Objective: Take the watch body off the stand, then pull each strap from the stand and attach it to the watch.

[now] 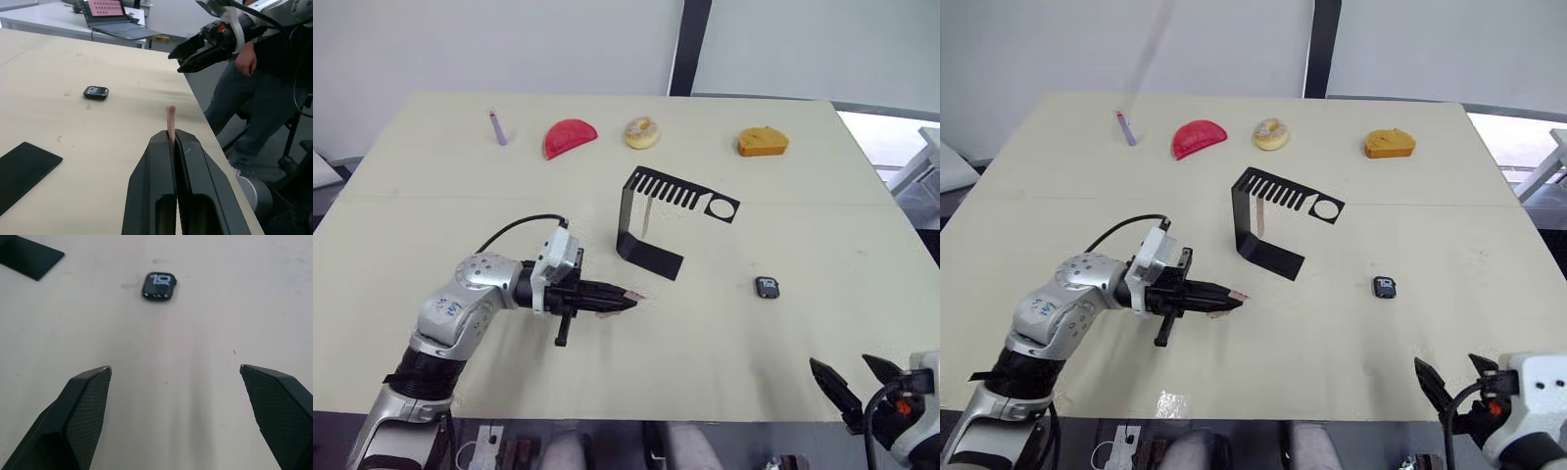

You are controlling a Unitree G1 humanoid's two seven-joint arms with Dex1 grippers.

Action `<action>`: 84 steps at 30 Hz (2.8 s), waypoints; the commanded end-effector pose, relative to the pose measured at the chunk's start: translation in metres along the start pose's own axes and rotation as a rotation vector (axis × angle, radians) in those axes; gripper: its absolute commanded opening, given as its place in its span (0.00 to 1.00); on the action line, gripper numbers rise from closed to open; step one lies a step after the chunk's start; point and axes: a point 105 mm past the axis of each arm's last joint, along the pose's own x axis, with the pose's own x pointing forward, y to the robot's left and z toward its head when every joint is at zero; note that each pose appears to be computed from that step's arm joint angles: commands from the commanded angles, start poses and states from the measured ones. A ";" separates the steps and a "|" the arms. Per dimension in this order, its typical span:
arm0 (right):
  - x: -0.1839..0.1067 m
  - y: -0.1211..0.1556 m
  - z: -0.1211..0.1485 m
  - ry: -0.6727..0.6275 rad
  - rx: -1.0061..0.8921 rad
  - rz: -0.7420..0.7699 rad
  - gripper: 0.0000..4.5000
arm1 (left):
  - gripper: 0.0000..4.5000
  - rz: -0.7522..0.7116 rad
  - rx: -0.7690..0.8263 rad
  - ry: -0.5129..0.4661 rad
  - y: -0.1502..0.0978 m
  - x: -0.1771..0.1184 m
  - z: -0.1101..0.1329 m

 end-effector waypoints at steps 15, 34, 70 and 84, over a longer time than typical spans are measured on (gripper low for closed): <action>0.115 0.011 0.026 -0.157 -0.037 -0.119 0.99 | 0.00 0.012 0.044 -0.042 -0.002 0.012 0.015; 0.141 0.013 0.017 -0.110 -0.007 -0.196 0.80 | 0.00 0.020 0.036 -0.046 -0.008 0.017 0.021; 0.150 0.031 0.021 -0.097 0.064 -0.194 0.80 | 0.00 0.017 0.034 -0.055 -0.008 0.019 0.022; 0.149 0.027 0.021 -0.090 0.074 -0.207 0.74 | 0.00 0.021 0.027 -0.063 -0.008 0.019 0.021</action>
